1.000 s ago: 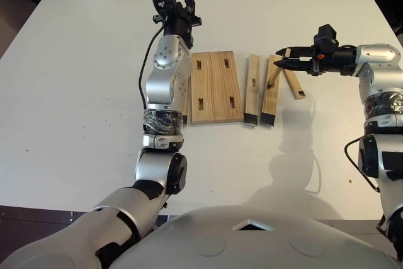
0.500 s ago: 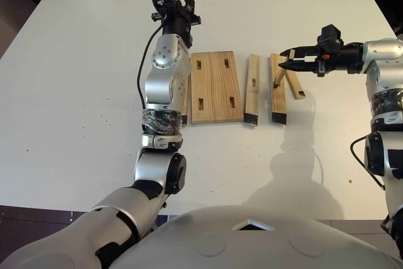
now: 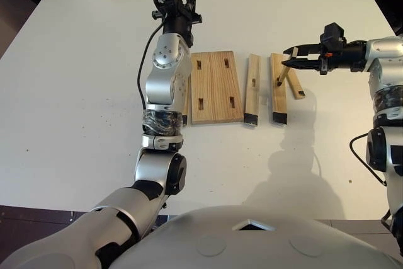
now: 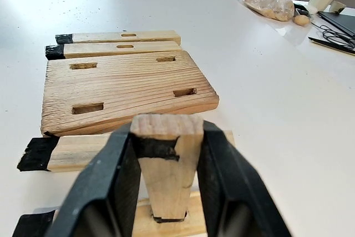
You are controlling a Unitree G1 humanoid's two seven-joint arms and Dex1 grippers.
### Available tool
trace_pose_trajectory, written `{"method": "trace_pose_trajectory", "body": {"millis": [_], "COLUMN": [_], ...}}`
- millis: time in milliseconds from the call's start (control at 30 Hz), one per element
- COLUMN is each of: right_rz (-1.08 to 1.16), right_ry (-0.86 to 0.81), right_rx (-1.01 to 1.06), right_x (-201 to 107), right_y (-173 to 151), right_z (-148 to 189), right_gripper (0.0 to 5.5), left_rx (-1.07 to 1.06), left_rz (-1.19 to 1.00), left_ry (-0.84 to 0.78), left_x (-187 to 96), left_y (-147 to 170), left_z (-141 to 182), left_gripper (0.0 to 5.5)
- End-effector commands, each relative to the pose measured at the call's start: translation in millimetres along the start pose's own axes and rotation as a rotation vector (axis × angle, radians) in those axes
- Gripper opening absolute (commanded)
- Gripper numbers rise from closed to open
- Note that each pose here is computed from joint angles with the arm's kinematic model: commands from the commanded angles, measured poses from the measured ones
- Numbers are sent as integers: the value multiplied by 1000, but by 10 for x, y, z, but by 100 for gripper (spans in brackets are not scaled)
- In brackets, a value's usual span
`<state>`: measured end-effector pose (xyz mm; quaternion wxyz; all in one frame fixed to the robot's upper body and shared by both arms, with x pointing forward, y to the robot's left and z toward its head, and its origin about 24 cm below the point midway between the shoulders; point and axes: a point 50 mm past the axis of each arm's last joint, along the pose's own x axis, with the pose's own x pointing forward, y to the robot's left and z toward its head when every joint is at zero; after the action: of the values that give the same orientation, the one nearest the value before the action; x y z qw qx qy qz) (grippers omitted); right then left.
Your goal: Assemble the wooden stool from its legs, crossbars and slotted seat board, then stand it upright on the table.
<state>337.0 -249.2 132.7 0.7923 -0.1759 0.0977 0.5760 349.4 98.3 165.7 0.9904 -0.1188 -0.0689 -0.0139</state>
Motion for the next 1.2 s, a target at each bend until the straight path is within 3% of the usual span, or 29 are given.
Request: {"method": "trace_pose_trajectory", "body": {"millis": [33,500,767,1200], "right_rz": [20,50,-1,13], "right_ry": [16,-34,41,172], "right_rx": [-27,91,262,325], "right_x": [23,29,57,102], "right_y": [11,185,293,475], "right_z": [-6,-204,-553,-856], "right_gripper": [129,129,129,129], "left_rx": [6,7,14,17], "left_rz": [-1,5,-4,-4], "left_ry": [-4,-9,-3,-3], "left_x": [-6,-14,-9,-6], "left_y": [-12,4,2,0], "left_z": [-3,7,4,9], "left_gripper": [218,218,218,218]}}
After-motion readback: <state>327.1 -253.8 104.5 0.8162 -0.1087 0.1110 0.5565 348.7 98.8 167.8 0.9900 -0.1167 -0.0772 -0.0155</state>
